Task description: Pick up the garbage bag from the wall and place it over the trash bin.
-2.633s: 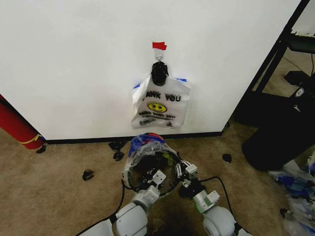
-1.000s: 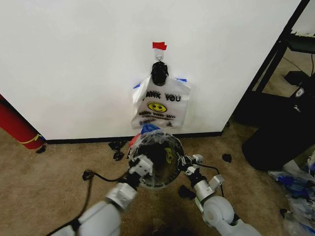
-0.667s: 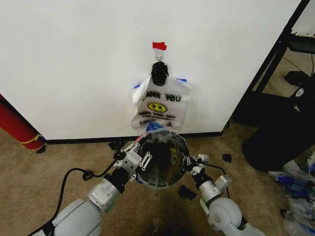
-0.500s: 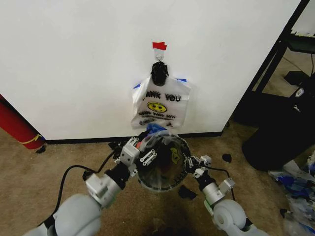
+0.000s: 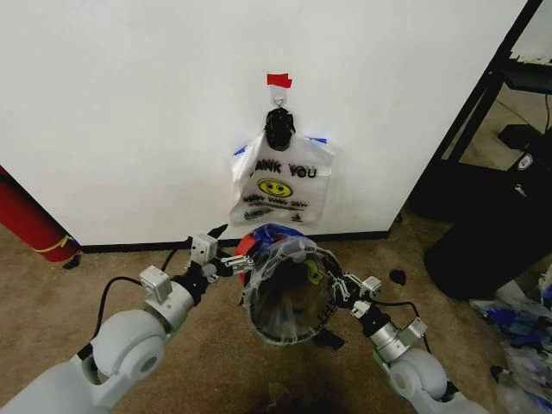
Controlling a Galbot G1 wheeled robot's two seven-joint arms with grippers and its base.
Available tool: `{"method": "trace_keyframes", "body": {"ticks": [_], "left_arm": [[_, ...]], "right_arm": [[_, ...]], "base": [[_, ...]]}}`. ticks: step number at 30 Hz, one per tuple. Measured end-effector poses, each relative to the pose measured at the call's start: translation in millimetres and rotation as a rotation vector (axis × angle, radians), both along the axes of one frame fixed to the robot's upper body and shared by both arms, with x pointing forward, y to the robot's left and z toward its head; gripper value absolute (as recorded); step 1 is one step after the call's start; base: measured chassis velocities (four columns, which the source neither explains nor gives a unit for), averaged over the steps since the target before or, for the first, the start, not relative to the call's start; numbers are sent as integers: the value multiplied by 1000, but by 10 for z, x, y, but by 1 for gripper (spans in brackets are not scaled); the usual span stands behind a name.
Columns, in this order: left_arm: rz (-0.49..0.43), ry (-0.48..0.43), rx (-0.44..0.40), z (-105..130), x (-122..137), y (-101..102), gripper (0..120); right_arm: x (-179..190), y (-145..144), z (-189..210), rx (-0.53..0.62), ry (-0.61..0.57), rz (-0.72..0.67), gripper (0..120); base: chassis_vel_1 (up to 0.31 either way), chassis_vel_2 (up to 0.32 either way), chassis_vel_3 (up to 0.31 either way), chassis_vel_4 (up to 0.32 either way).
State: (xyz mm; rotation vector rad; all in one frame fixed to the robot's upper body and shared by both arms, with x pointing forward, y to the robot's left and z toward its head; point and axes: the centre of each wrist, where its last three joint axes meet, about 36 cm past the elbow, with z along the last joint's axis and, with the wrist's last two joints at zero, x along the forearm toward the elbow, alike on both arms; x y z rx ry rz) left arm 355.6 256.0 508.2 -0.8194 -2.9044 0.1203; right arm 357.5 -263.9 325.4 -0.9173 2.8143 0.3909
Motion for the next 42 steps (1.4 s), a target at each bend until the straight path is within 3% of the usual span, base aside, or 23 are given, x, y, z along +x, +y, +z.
{"method": "trace_keyframes", "body": {"ticks": [12,23,28,32,34,42], "left_arm": [[-66,96,-160,179,-39,-42,97],[-80,200,-125,-31,-57,-122,94],[-66,212,-134,-50,-25,-106,70],[-68,214,-141,-39,-31,-108,61],[-72,212,-146,-18,-40,-112,49],[-57,204,-146,-4,-16,-84,22]], "right_arm": [[73,-55,-86,-50,-45,-16,0],[105,-42,-73,-28,-41,-49,0],[96,-33,-66,-26,-41,-46,0],[97,-26,-75,-26,-39,-46,0],[96,-16,-77,-26,-38,-46,0],[73,-7,-81,-23,-35,-41,0]], "base": [[0,0,0,0],[0,0,0,0],[0,0,0,0],[0,0,0,0],[0,0,0,0],[0,0,0,0]]}}
